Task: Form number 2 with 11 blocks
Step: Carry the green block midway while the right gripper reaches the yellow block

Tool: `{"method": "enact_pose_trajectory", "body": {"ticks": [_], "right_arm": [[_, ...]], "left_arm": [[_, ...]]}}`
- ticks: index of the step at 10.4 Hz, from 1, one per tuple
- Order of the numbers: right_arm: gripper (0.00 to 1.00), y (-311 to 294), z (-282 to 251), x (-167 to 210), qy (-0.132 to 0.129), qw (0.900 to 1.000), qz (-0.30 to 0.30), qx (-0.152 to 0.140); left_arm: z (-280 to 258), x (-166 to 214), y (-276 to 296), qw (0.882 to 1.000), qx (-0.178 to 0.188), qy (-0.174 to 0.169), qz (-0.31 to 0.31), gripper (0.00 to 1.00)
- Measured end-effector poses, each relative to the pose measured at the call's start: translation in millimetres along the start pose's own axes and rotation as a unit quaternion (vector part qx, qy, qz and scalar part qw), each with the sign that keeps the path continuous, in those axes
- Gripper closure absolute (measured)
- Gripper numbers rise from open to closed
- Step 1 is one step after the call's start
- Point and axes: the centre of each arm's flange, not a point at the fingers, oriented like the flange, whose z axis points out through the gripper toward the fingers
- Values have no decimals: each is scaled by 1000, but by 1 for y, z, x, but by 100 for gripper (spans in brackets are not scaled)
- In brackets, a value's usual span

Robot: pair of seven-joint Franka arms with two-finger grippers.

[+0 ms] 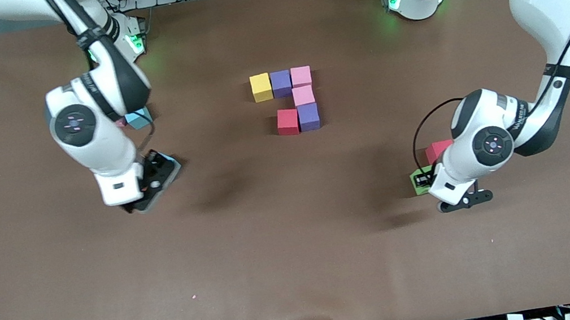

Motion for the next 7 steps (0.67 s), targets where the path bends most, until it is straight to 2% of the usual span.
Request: {"method": "enact_pose_trajectory", "body": {"ticks": [2, 5, 7], "right_arm": [[0, 7, 25, -48, -11, 1000, 18, 7], [0, -1, 46, -92, -33, 999, 20, 23], [0, -10, 81, -121, -32, 999, 15, 29]], "left_arm": [[-13, -19, 43, 999, -13, 4, -42, 43], [-27, -55, 111, 993, -27, 7, -116, 43], [-37, -83, 157, 984, -36, 9, -173, 43]]}}
